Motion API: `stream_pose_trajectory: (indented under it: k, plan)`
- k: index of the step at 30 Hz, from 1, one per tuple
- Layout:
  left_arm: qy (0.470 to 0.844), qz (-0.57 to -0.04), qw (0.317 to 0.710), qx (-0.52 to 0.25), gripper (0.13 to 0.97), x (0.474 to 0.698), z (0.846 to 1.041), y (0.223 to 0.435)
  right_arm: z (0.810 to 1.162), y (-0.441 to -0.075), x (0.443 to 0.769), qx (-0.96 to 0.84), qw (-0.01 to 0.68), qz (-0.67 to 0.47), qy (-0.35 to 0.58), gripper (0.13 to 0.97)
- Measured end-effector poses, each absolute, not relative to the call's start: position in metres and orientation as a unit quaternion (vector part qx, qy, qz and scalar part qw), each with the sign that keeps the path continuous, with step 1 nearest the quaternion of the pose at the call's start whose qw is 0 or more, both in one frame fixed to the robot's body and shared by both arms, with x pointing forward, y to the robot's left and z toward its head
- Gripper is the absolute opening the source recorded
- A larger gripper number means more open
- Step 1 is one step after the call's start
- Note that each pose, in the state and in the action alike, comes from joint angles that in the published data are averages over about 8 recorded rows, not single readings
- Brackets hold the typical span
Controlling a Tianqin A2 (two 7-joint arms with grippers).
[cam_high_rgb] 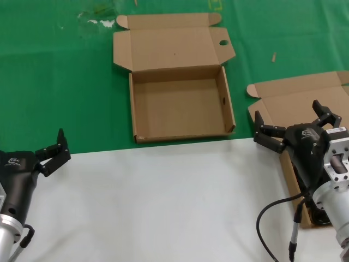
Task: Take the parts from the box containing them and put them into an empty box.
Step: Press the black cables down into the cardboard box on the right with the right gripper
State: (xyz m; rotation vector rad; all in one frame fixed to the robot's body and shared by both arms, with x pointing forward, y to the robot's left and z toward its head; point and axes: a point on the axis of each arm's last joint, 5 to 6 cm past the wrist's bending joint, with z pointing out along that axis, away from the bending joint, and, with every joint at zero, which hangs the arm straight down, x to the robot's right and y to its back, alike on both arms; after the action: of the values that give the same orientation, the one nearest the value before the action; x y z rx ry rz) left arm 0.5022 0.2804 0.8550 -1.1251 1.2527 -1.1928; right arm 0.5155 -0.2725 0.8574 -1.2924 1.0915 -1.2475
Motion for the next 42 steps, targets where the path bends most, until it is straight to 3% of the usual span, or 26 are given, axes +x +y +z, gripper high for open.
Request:
stream_pose_trajectory:
  k: [20,32,42]
  plan:
    - [0.521,-0.496,0.513,-0.468,0.966,0.502,0.855,0.28,0.858,-0.273,0.516,-0.536,0.489,-0.525,0.446,0.966]
    - [0.521,-0.496,0.513,-0.468,0.966,0.502,0.855,0.28,0.871,-0.286,0.502,-0.593,0.359,-0.639,0.334,0.966]
    - [0.521,-0.496,0.513,-0.468,0.966,0.502,0.855,0.28,0.872,-0.325,0.452,-0.71,0.295,-0.608,0.198,0.966]
